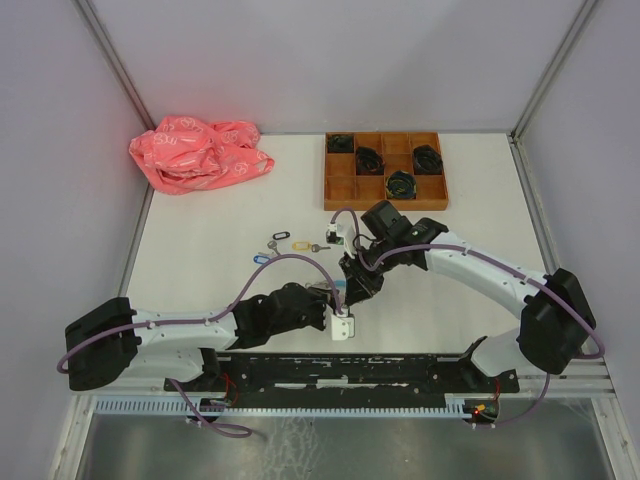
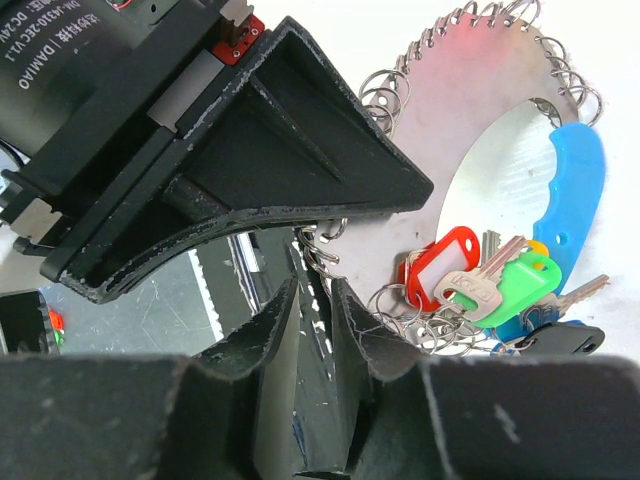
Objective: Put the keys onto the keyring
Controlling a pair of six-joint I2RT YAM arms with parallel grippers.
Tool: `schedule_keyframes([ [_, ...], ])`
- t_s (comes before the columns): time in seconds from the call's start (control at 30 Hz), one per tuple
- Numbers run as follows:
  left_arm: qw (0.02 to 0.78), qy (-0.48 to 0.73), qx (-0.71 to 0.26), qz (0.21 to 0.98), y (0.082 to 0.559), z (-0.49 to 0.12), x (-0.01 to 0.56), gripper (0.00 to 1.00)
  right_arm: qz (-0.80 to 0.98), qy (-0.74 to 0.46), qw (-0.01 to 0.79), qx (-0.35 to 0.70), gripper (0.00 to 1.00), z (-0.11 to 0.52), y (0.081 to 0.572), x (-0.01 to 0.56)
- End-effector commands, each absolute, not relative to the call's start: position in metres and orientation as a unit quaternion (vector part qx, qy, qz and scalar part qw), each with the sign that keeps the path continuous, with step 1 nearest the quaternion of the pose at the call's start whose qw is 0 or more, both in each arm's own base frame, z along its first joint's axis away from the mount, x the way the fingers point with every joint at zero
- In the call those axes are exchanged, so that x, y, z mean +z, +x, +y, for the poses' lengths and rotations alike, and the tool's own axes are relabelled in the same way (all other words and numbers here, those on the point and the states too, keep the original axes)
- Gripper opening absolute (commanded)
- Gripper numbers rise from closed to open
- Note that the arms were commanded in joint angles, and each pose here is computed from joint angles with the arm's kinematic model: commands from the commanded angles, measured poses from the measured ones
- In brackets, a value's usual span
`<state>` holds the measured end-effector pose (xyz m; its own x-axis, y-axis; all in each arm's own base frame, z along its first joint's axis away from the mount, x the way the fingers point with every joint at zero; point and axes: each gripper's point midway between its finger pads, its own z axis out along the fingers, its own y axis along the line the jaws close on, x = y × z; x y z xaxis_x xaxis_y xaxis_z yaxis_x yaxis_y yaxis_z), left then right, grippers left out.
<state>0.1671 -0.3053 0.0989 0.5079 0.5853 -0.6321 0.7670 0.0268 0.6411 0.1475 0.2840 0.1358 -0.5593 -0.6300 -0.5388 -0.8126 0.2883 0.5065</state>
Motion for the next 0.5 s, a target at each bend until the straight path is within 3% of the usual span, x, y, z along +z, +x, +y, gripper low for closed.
schedule_keyframes([
  [0.0,0.565,0.667,-0.092,0.477,0.171,-0.3133,0.1236,0.03,0.776,-0.462,0.143,0.404,0.28,0.2933,0.154,0.1553],
  [0.47,0.571,0.651,-0.114,0.486,0.1681,-0.3166,0.1285,0.03,0.772,-0.479,0.174,0.381,0.33,0.2854,0.1578,0.1491],
])
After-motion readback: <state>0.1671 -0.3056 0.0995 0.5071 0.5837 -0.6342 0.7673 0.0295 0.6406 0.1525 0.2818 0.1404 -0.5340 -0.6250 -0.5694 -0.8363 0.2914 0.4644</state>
